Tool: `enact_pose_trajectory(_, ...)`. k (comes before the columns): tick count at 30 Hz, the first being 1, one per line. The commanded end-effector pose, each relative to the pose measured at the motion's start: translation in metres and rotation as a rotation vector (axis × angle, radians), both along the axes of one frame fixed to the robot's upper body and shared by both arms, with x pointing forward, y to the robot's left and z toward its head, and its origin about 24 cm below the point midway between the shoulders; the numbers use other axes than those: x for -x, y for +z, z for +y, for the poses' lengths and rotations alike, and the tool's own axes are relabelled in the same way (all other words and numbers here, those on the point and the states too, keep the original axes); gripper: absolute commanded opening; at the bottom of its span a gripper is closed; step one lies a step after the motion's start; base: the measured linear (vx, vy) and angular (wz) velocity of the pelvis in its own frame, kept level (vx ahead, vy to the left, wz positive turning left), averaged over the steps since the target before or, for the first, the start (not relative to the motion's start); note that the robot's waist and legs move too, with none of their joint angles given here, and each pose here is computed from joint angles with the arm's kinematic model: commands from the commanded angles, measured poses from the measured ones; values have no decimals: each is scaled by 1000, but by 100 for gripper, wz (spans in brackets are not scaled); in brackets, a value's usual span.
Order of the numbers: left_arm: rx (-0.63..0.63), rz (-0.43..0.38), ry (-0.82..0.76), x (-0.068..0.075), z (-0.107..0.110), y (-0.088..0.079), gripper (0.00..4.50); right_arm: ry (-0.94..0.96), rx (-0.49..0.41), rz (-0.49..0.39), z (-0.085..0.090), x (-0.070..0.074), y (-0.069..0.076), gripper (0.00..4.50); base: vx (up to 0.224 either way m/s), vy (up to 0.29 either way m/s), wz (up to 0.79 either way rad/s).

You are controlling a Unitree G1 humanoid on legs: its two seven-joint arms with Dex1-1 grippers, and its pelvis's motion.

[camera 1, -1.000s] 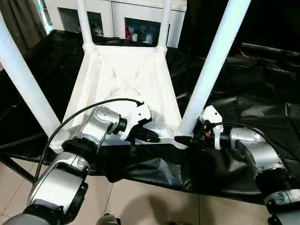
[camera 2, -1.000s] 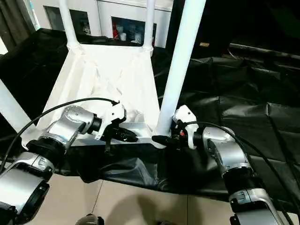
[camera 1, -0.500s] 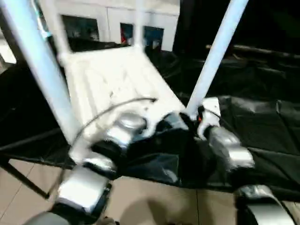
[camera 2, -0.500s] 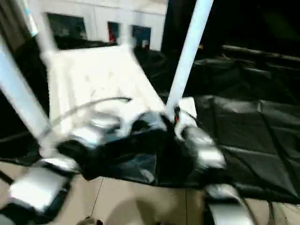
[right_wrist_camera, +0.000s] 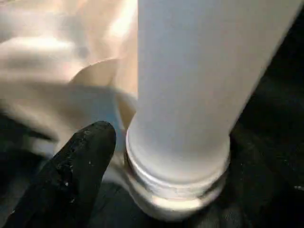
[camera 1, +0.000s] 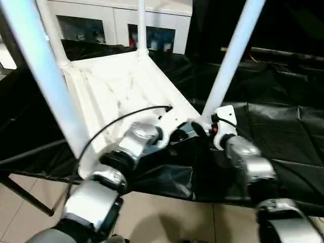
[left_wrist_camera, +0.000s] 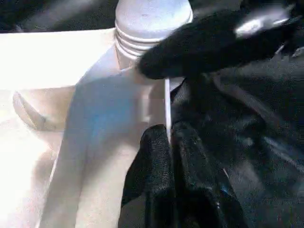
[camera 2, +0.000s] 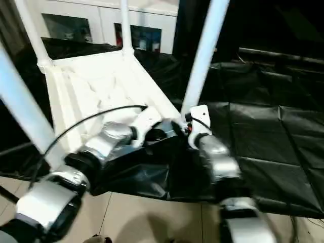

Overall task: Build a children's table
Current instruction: Rotate leg to tighten

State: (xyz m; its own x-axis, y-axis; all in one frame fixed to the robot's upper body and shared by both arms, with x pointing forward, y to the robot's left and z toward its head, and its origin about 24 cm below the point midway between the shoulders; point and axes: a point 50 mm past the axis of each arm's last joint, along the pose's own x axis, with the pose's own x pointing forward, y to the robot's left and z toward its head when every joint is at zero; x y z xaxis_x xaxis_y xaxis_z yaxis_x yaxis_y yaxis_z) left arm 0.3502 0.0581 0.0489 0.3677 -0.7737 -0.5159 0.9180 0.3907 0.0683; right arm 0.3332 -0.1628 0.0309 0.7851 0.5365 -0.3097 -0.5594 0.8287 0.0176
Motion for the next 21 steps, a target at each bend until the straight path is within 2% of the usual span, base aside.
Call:
enact_pose_trajectory(1,-5,55,-65,8,3,-10,0,195,-33,-40,13,3,14,386,0,0,0)
enact_pose_trajectory(4,-16,79,-124,9,14,-8,0,310,-43,0,3,11,18,386,0,0,0)
enact_pose_trajectory(6,-1,119,-243,14,26,-5,0,408,-41,36,-7,18,24,386,0,0,0)
enact_pose_trajectory(9,14,154,-311,18,35,-2,0,452,-27,56,-12,20,26,386,0,0,0)
enact_pose_trajectory(17,17,170,-329,18,42,0,0,489,-13,78,-10,23,24,386,0,0,0)
enact_pose_trajectory(21,22,171,-330,18,42,0,0,500,-2,85,-7,25,20,340,0,0,0)
